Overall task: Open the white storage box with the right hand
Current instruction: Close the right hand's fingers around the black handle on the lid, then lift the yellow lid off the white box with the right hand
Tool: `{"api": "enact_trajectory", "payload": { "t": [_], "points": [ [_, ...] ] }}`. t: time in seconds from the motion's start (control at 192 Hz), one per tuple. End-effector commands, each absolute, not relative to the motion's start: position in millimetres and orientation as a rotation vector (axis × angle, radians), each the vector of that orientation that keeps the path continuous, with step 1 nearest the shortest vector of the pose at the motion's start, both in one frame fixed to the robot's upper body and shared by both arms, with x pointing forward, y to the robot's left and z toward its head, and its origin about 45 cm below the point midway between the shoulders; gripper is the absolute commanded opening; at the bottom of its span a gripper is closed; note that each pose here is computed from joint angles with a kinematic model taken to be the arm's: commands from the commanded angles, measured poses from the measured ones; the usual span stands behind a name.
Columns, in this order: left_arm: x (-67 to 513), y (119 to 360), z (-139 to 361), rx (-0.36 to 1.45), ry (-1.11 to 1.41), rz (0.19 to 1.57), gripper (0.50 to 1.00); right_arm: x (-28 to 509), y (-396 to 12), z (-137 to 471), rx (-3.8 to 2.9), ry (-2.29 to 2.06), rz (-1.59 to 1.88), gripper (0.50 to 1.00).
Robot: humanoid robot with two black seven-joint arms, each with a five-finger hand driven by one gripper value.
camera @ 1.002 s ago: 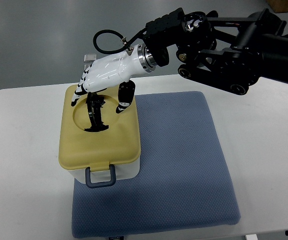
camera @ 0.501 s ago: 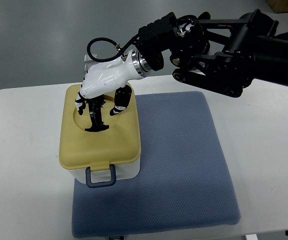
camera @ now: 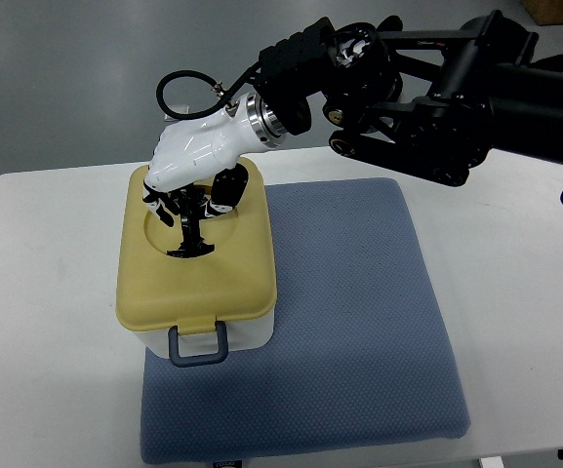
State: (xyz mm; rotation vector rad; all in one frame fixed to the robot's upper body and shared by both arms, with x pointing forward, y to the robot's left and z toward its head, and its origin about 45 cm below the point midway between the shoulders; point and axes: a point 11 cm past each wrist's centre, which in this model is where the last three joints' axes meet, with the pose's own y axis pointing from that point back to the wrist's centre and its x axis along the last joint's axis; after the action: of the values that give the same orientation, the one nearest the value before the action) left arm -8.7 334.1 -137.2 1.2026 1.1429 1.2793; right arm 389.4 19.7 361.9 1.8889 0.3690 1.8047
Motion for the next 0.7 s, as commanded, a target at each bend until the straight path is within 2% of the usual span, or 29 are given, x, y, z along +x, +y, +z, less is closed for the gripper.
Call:
{"api": "enact_trajectory", "payload": {
  "t": [0.0,0.052,0.694],
  "points": [
    [-9.4,334.1,-137.2,1.203,1.145,1.279,1.0,389.0,20.2,362.6,1.89,0.37,1.807,0.533],
    [-9.4,334.1,-137.2,1.203,1.145,1.279,1.0,388.3,20.2,362.0,1.89,0.375,1.805,0.5],
    [-9.2,334.1,-137.2,1.202,1.144,1.28,1.0,386.5,21.8,368.2,1.889,0.385,1.819,0.5]
  ]
}}
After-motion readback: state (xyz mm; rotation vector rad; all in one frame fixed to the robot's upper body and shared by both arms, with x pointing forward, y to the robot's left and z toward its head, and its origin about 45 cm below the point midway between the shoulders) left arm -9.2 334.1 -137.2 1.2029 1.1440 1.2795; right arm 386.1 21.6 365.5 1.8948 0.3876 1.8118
